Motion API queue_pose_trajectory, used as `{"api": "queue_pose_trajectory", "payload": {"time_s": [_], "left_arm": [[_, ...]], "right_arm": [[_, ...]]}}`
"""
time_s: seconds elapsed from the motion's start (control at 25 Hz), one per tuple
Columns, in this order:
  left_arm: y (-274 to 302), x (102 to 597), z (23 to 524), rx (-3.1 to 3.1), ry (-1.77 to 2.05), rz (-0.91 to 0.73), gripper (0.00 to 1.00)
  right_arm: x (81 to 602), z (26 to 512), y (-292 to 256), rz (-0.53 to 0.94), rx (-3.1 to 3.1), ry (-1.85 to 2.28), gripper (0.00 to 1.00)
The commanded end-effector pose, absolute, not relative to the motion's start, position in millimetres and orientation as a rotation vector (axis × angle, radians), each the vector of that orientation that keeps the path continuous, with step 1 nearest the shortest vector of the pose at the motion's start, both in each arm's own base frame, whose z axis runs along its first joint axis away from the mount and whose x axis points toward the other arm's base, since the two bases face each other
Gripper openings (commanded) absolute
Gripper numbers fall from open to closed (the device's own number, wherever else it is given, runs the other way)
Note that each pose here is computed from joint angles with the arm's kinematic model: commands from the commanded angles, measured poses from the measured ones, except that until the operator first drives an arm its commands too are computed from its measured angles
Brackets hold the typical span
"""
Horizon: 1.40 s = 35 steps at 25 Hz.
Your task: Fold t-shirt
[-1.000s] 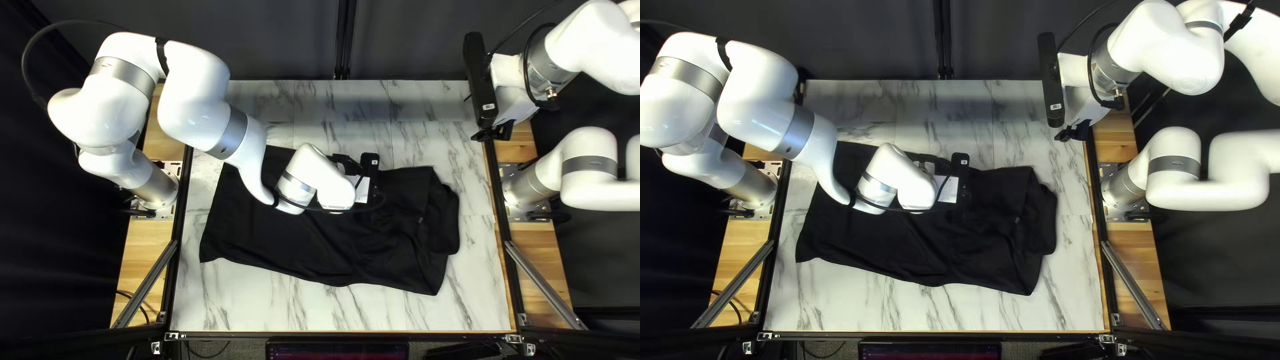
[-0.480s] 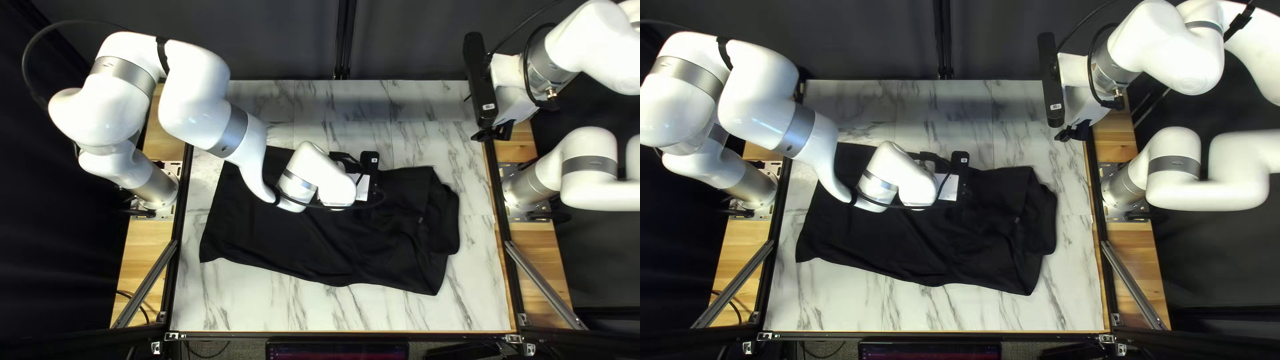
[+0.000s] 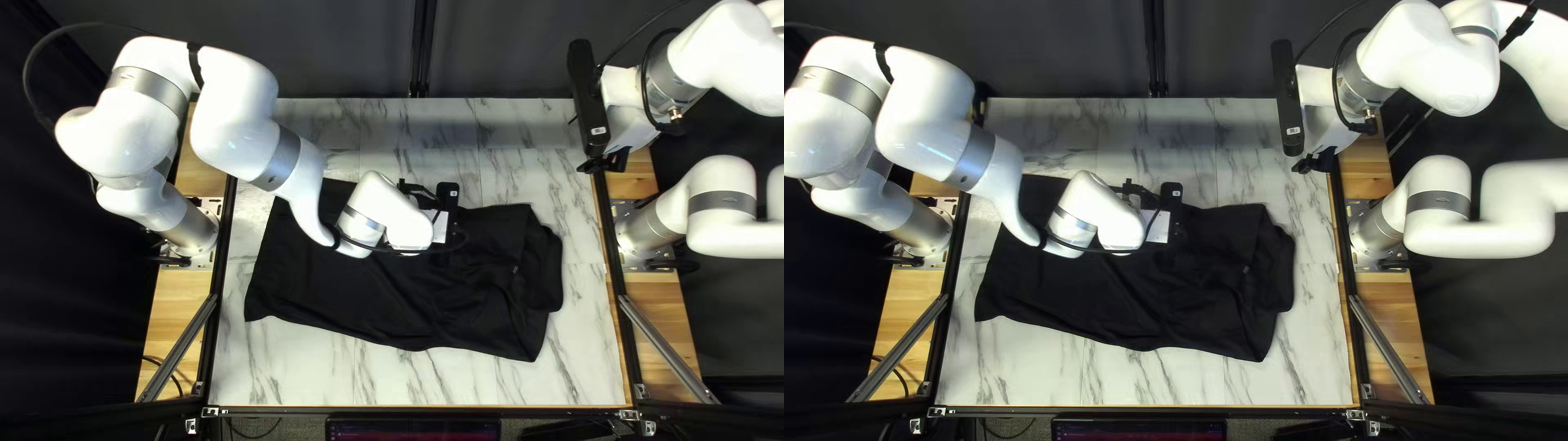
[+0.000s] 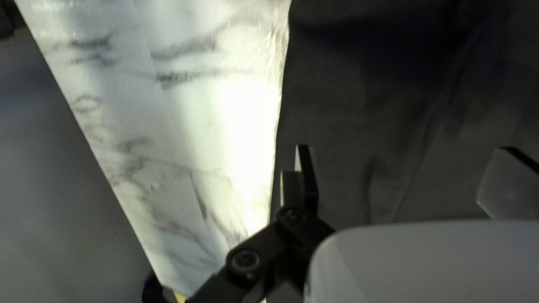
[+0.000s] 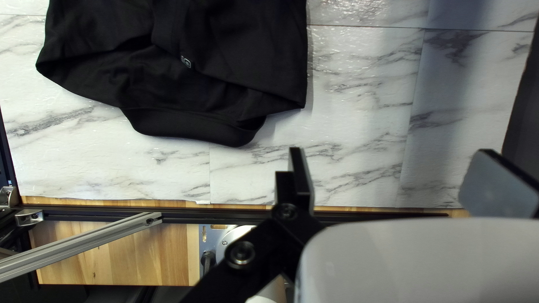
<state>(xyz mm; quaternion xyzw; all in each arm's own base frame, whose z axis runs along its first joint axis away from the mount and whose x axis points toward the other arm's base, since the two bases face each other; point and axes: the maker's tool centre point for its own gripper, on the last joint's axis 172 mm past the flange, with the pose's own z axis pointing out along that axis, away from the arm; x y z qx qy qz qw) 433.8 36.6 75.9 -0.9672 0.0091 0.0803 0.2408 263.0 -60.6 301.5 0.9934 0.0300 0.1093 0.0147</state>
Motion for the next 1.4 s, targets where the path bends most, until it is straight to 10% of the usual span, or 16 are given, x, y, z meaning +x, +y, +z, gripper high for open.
{"api": "queue_pose_trajectory", "payload": {"time_s": [0.04,1.4], "left_arm": [[44,386,77,-2.628,-0.025,0.273,1.0],[68,224,35,-2.577,-0.311,0.411,1.0]], "right_arm": [[263,302,-61,0.34,3.092,0.093,1.0],[263,302,-61,0.34,3.092,0.093,1.0]]}}
